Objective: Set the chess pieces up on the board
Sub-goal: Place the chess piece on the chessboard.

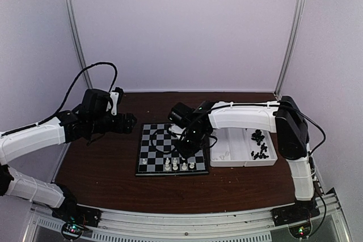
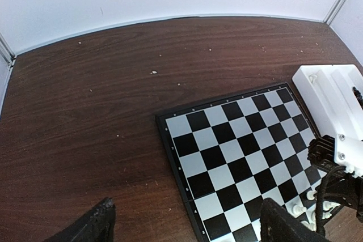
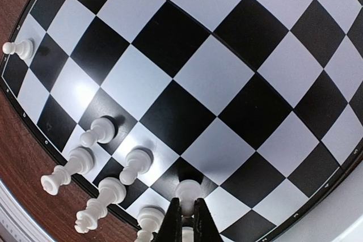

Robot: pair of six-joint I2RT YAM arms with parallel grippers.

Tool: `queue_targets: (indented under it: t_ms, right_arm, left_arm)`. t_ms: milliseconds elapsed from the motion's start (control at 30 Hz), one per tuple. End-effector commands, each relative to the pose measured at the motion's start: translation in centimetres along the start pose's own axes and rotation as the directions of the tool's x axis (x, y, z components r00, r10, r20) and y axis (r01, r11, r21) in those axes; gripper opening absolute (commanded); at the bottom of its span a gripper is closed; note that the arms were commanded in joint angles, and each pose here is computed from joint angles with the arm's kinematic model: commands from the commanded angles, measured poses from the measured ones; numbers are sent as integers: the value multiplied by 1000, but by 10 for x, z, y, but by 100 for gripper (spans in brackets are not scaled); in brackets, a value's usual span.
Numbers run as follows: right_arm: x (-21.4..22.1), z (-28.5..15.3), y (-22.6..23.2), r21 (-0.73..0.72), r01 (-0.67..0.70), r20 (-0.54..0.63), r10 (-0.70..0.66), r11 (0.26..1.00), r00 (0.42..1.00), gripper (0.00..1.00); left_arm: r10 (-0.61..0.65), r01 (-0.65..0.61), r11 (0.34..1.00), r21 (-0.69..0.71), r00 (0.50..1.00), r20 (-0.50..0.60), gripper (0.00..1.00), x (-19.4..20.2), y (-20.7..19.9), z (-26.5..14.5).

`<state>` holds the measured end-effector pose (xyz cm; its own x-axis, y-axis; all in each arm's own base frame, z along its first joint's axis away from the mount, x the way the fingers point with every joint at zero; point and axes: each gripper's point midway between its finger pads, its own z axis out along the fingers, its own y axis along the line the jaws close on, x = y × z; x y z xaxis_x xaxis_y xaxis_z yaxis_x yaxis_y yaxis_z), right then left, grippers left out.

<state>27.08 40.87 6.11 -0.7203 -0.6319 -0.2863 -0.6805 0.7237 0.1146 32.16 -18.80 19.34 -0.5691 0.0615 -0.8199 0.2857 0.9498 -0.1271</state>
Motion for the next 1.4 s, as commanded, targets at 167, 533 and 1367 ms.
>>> queue_targets:
  t_ms: [167, 533, 1367]
  right_arm:
    - [2, 0, 8, -9, 9, -11, -9, 1000, 1000, 5]
    - [6, 6, 11, -9, 11, -23, -12, 1000, 1000, 5]
    - [3, -2, 4, 28, 18, 4, -18, 999, 1000, 23]
  left_arm:
    - [-15, 14, 1000, 14, 999, 29, 88, -12, -2, -1]
    - [-16, 16, 1000, 14, 1000, 26, 88, -12, -2, -1]
    - [-16, 15, 1000, 18, 1000, 24, 89, -12, -3, -1]
